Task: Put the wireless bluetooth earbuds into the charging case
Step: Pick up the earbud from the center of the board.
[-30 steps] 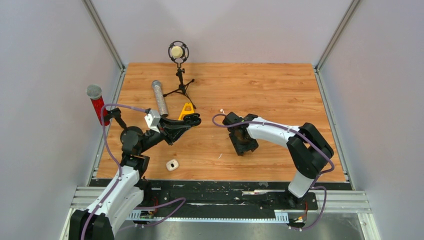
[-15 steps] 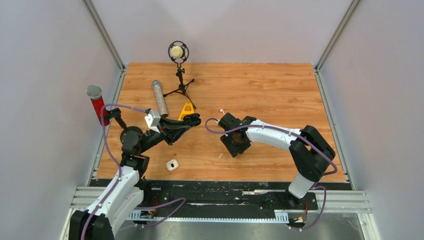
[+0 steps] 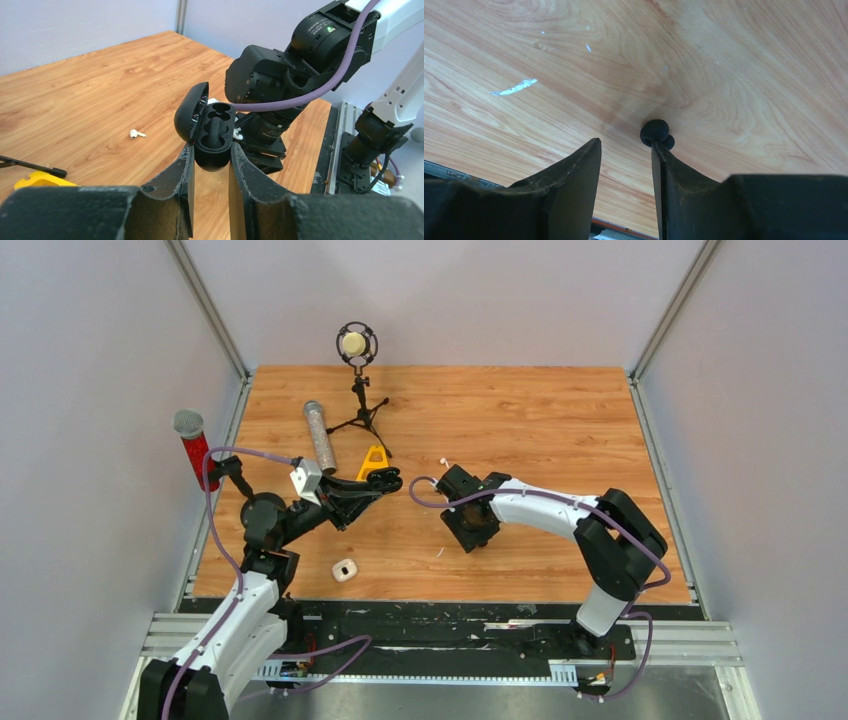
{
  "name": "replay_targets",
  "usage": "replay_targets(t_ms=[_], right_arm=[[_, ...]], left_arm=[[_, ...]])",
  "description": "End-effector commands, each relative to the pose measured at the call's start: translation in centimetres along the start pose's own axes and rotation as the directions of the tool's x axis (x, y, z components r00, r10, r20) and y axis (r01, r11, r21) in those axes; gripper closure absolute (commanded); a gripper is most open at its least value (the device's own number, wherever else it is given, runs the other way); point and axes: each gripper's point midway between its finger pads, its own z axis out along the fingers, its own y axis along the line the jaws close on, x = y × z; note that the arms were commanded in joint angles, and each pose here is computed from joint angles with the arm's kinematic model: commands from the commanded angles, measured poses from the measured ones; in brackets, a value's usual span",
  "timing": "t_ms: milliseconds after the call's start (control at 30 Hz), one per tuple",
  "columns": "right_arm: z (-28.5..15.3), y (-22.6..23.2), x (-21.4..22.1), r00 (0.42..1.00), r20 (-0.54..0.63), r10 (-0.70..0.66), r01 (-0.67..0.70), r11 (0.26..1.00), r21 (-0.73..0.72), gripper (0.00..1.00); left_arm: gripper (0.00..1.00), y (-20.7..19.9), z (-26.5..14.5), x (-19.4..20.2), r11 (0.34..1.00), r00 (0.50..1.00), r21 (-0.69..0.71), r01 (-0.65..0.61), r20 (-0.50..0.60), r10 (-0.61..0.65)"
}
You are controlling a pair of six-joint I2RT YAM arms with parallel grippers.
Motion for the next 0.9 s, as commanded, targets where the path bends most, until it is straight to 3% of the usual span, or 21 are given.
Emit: replay_targets(t_ms=[0,300,433,600,867], right_arm=[[0.4,-0.2,-1.2,1.0,0.029,0.01,-0.01,1.0,-0.007,0.58],[0.6,-1.3,-1.8,0.999,0.032,0.039,-0.039,0.999,0.003,0.58],[0.9,-2.0,-1.5,0.998,0.025,0.055,-0.055,0.998,0.01,0.69],[0.7,-2.6,-1.7,0.997,0.033,0.067,-0.067,0.998,0.01,0.76],[0.9,-3.1,-1.4,0.997,0.017,0.07,-0.07,0.998,0.007,0.78]], left_arm=[[1.0,-0.1,0.2,-1.9,0.998,0.997,0.002,-0.066,0.046,0.066],[1.0,-0.1,0.2,-2.0,0.998,0.997,0.004,-0.067,0.048,0.067],[1.0,-0.1,0.2,-1.9,0.998,0.997,0.001,-0.067,0.047,0.067],[1.0,-0.1,0.2,-1.9,0.998,0.997,0.0,-0.068,0.047,0.068],[1.0,-0.1,0.2,-1.9,0.998,0.997,-0.001,-0.068,0.047,0.068]])
